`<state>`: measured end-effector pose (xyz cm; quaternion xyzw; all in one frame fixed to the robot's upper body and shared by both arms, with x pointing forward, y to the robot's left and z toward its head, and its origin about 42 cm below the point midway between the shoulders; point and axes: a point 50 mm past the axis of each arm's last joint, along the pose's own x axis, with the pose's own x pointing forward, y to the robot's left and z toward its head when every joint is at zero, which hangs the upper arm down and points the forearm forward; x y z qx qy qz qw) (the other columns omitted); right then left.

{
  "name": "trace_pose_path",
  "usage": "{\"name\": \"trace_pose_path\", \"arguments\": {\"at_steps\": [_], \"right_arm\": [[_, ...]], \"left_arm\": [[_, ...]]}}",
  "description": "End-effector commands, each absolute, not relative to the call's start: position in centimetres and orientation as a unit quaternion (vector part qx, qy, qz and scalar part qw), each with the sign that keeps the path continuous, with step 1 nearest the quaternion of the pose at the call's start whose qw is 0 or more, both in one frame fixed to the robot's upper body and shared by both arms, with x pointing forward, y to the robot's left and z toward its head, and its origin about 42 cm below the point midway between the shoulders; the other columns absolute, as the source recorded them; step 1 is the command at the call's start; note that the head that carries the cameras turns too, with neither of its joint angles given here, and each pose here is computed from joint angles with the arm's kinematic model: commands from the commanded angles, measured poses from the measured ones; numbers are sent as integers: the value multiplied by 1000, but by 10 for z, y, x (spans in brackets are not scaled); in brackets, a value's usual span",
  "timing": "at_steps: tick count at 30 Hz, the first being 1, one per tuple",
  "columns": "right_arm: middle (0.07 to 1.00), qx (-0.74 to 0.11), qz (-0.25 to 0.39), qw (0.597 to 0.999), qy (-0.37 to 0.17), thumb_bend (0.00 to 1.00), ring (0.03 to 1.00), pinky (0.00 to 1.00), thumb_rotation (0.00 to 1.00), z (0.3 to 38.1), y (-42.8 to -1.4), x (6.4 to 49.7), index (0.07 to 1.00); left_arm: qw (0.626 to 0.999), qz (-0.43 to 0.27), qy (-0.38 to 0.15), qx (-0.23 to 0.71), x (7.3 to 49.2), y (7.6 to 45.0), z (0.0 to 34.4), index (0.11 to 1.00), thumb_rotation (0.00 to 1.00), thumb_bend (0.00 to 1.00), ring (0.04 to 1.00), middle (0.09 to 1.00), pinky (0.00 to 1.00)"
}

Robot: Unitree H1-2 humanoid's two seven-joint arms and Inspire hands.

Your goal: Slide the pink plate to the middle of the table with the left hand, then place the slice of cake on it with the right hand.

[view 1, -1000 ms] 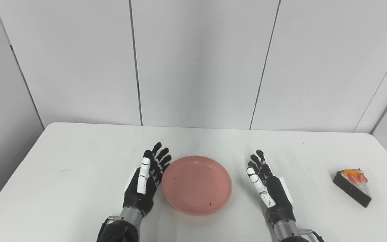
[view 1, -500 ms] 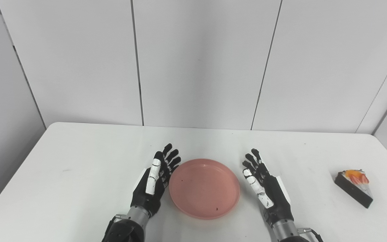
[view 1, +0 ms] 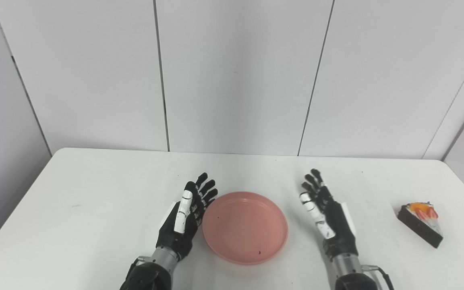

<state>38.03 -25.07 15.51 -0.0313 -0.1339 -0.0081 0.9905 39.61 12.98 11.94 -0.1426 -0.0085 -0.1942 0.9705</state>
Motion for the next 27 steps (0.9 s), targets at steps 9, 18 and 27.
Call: {"name": "trace_pose_path", "arguments": {"at_steps": [9, 18, 27], "right_arm": [[893, -285, -65, 943, -159, 628, 862, 823, 828, 257, -326, 396, 918], [820, -404, -137, 895, -132, 740, 794, 718, 599, 281, -364, 389, 844], [797, -448, -174, 873, -90, 808, 780, 710, 514, 295, -401, 374, 849]], "left_arm": [[971, -185, 42, -144, 382, 148, 89, 961, 1000, 723, 946, 958, 938], [971, -181, 41, -147, 386, 161, 87, 960, 1000, 698, 940, 958, 932], [970, -181, 45, -153, 389, 167, 85, 948, 983, 727, 932, 950, 924]]}}
